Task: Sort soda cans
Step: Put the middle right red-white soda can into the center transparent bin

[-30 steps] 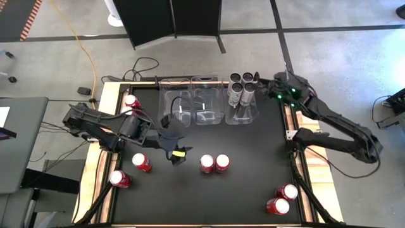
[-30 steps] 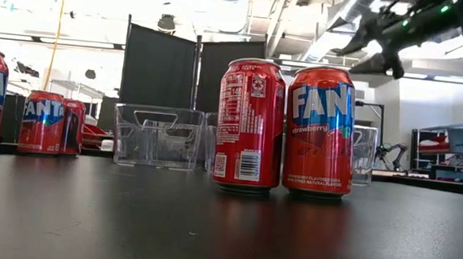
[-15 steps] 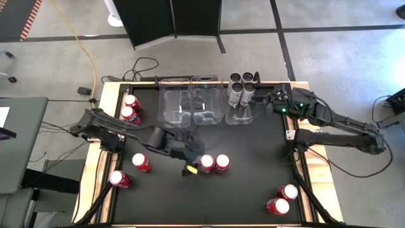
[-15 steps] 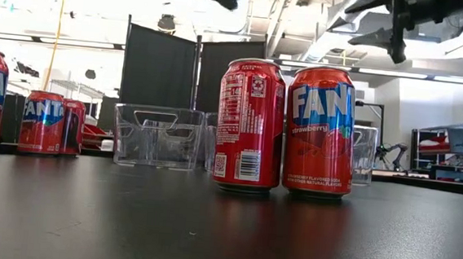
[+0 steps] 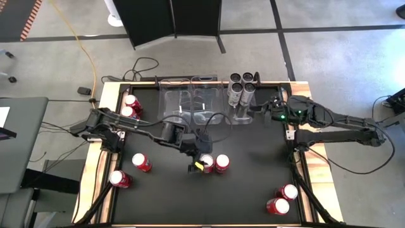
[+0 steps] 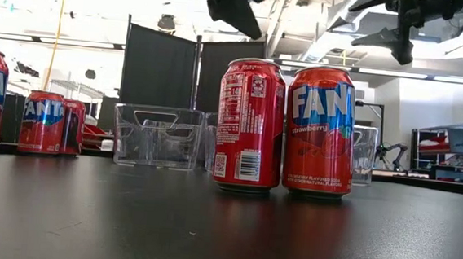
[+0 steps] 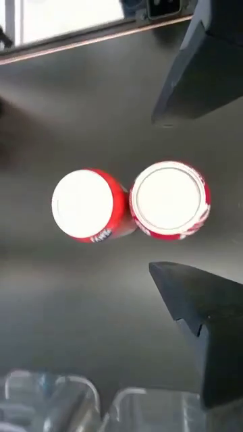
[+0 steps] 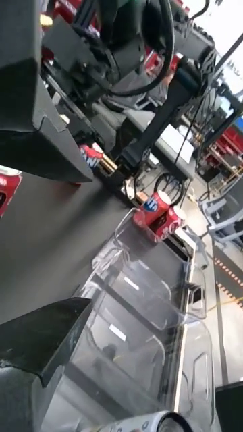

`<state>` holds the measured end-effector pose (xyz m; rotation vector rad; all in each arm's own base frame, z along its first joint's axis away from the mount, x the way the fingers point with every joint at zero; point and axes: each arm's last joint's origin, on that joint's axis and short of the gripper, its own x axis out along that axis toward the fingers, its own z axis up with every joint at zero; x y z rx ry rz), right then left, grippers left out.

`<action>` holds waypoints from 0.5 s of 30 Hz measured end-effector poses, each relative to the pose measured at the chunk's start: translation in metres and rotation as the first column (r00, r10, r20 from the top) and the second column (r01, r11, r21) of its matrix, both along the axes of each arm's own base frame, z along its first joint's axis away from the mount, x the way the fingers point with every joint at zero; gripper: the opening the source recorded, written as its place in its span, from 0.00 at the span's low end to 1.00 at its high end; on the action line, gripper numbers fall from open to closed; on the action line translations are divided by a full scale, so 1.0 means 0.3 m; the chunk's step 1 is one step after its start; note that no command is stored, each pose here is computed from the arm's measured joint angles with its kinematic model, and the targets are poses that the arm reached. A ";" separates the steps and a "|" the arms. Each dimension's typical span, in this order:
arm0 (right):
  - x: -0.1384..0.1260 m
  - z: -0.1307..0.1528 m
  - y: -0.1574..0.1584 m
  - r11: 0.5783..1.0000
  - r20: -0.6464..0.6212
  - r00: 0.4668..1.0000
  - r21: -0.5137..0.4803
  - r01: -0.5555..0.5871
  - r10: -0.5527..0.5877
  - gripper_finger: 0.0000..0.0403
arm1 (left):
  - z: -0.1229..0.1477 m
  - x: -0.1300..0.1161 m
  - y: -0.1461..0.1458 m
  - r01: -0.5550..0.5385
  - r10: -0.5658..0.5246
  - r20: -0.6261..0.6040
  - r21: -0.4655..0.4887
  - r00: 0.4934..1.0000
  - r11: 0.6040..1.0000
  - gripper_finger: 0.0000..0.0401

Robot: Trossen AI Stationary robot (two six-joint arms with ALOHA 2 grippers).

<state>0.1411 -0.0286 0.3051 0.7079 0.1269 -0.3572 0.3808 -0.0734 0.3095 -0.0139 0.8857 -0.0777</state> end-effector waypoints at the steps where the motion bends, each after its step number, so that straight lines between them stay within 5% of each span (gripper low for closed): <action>1: 0.000 -0.002 0.003 1.000 -0.008 1.000 -0.002 0.004 -0.004 0.77 | -0.005 0.004 0.001 0.008 -0.008 -0.001 0.004 1.000 1.000 0.87; 7: 0.000 -0.006 0.010 1.000 -0.023 1.000 -0.015 0.019 -0.020 0.77 | -0.113 0.046 -0.010 0.030 -0.028 -0.116 0.013 0.993 0.999 0.98; 15: -0.002 -0.012 0.007 1.000 -0.045 0.999 -0.019 0.025 -0.025 0.77 | -0.233 0.089 -0.024 0.026 -0.021 -0.209 0.020 0.978 0.999 0.99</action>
